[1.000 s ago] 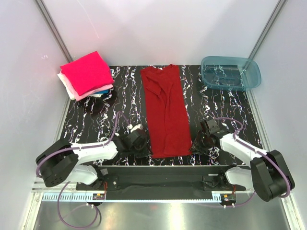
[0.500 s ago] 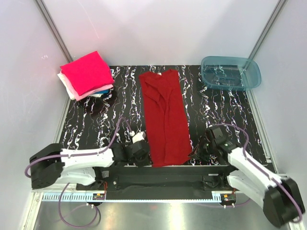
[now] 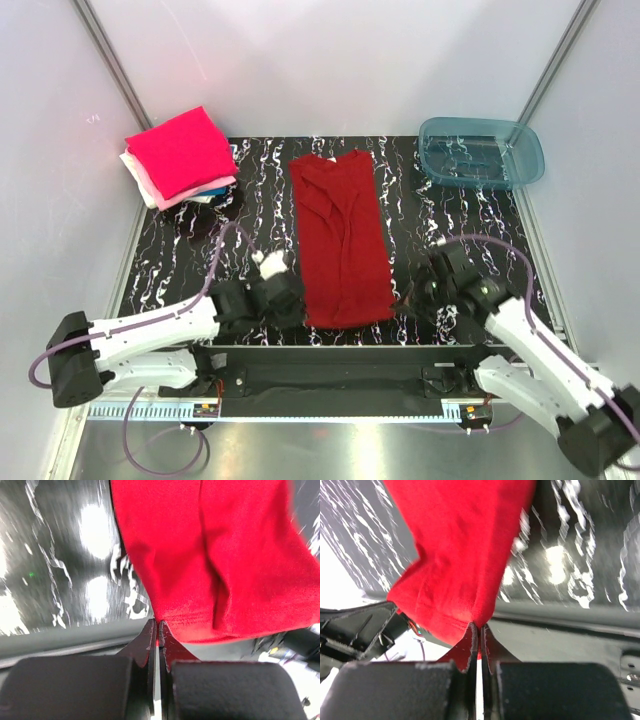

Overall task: Fold and stack the t-shirts
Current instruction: Fold the tshirt

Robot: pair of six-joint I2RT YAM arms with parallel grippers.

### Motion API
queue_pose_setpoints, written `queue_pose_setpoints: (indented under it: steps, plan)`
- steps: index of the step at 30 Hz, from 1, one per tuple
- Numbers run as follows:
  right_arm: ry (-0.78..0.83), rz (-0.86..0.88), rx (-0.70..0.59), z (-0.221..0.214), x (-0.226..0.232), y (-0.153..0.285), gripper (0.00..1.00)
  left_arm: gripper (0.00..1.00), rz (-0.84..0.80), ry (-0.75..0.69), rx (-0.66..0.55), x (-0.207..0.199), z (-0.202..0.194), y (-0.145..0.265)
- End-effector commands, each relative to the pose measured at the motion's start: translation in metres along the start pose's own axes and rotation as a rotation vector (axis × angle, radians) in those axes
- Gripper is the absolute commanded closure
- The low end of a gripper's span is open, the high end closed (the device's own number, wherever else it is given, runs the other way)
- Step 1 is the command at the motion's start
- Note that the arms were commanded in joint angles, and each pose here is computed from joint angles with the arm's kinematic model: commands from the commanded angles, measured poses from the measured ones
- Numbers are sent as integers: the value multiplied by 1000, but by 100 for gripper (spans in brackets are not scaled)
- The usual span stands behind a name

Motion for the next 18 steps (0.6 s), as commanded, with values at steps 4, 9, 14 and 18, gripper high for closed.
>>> queue_pose_setpoints:
  steps: [4, 9, 14, 18]
  plan:
    - [143, -5, -162, 49, 69, 3, 100, 100, 48, -39, -107, 10, 73, 11]
    - [171, -24, -213, 91, 106, -7, 100, 100, 88, -100, -107, 13, 121, 0]
    - [192, -41, -253, 130, 132, -21, 100, 100, 149, -113, -62, 22, 168, -28]
    - [184, -83, -228, 157, 138, -48, 100, 100, 146, -112, -31, 29, 193, -49]
Point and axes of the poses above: each gripper's point midway between its finger pads, its own y axis back along the fingers, its own x axis along the line the jaws close on, z = x × y, the point moved 3 cm from there along y, back along the fingers, and after that the axes turned 14 degrees about -y, right-handed, at the moved point
